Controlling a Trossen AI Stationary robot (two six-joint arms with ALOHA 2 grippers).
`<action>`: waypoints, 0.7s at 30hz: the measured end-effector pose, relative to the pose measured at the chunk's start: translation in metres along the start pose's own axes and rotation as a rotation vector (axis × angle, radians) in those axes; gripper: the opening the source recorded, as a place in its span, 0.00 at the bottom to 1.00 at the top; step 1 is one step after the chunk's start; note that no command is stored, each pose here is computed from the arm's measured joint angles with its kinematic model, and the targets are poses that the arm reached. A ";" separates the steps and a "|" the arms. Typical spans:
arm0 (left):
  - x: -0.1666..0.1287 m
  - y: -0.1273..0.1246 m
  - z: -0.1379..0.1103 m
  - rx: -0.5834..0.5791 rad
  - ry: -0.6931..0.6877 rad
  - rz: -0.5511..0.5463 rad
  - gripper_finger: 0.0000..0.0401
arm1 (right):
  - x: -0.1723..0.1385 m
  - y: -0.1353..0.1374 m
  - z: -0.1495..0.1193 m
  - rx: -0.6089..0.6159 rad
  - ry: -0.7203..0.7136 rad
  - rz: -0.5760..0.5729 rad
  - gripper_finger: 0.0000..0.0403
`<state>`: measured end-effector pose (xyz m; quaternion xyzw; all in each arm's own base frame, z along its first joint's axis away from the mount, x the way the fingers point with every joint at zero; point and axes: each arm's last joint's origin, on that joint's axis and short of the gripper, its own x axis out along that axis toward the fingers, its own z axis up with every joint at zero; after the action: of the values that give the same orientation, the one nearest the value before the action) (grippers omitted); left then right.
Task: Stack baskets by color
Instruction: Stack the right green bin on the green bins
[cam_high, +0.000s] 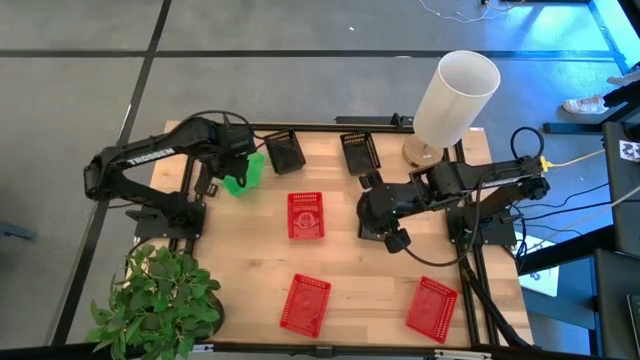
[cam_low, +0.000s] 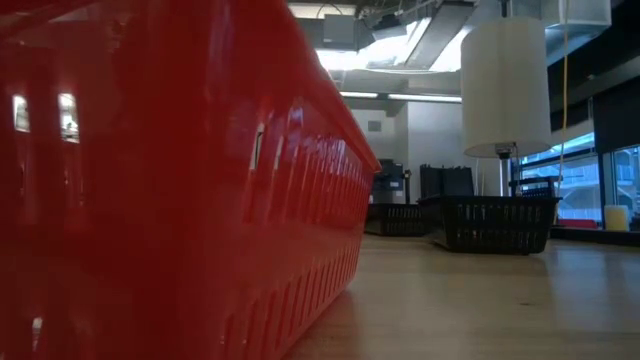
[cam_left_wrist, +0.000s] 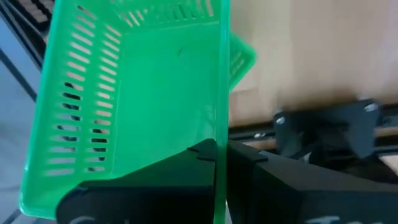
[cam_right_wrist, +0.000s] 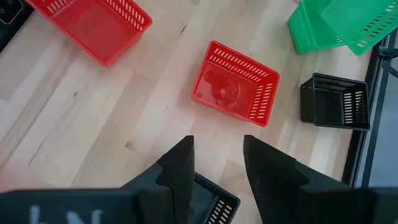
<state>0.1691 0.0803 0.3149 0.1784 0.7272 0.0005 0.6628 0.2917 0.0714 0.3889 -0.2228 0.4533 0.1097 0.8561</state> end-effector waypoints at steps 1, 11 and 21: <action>0.005 0.001 0.000 0.002 0.017 0.007 0.00 | 0.000 0.000 0.000 0.002 0.000 0.000 0.34; 0.035 0.000 -0.007 0.045 0.107 -0.034 0.00 | 0.000 0.000 0.000 0.015 0.000 0.000 0.34; 0.036 -0.003 0.000 0.087 -0.027 -0.137 0.00 | 0.000 0.000 0.000 0.019 0.000 0.000 0.34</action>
<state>0.1657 0.0869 0.2792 0.1572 0.7280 -0.0789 0.6627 0.2917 0.0715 0.3887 -0.2147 0.4545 0.1055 0.8580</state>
